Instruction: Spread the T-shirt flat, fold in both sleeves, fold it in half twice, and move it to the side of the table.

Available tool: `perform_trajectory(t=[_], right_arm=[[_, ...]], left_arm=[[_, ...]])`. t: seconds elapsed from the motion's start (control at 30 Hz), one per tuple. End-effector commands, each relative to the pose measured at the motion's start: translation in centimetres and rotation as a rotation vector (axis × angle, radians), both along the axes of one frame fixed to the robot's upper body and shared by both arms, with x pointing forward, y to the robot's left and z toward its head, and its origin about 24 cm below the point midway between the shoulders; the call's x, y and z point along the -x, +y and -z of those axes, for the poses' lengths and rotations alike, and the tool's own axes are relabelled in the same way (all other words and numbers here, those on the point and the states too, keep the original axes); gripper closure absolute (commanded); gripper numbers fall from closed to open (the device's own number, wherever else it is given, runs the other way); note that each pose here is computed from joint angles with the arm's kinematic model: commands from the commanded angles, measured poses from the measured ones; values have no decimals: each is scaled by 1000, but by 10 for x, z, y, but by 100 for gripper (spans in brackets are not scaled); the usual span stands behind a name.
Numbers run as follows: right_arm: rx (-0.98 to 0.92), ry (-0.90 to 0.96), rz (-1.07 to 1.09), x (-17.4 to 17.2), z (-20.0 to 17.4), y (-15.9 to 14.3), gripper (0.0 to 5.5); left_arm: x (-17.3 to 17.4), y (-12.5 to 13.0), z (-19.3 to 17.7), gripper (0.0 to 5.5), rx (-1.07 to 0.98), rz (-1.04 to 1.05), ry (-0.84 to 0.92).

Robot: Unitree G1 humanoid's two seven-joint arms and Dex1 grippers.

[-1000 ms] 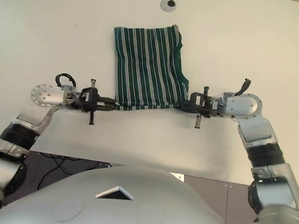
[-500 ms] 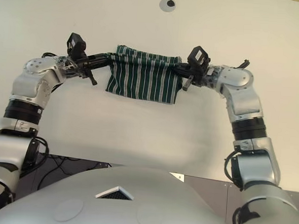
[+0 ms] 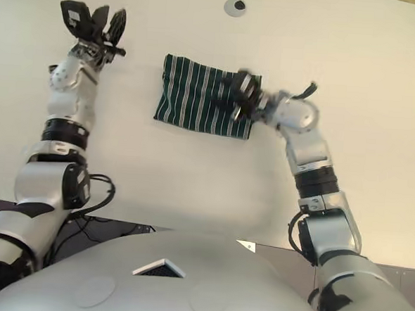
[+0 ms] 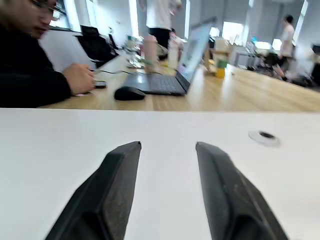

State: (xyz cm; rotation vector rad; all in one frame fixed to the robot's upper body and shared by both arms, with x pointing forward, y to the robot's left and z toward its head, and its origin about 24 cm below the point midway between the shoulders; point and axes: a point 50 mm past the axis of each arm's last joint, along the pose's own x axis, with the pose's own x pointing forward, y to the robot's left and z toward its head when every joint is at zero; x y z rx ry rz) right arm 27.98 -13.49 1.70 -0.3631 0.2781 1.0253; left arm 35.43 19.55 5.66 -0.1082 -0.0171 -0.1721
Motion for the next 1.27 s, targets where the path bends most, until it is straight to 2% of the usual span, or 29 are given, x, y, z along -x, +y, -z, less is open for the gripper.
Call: perform_trajectory(t=[0.03,0.13,0.2,0.3,0.4,0.47,0.57,0.67,0.83,0.93,1.0,1.17,1.27], right_arm=[[199,-27,583,-52,8,-73,356],[125,-293,996,-83,-33,-102,356],[-43,-457,1037,-93,-62,-95,356],[-202,-549,989,-93,-77,-88,356],[-288,-521,949,-90,-75,-87,356],[-293,-484,894,-89,-72,-86,356],[-303,-447,865,-87,-71,-92,356],[-308,-418,858,-86,-67,-92,356],[-331,-408,786,-83,-59,-69,356],[-343,-400,798,-76,-51,-65,356],[-353,-398,819,-73,-47,-64,356],[-374,-368,839,-64,-32,-53,356],[-351,-364,827,-62,-26,-47,356]], left_arm=[[-10,-37,-2,353,118,-88,-15],[-8,-43,10,353,139,-123,57],[-5,-39,19,353,173,-158,104],[4,-50,35,353,154,-190,158],[16,-71,47,353,129,-231,181],[24,-89,56,353,296,-88,247],[28,-98,54,353,273,-38,219],[26,-96,48,353,224,-29,172],[18,-78,39,353,166,-46,148],[10,-68,30,353,157,-36,120],[5,-69,23,353,171,-30,111],[0,-91,14,353,140,69,98],[-1,-90,14,353,118,77,96]])
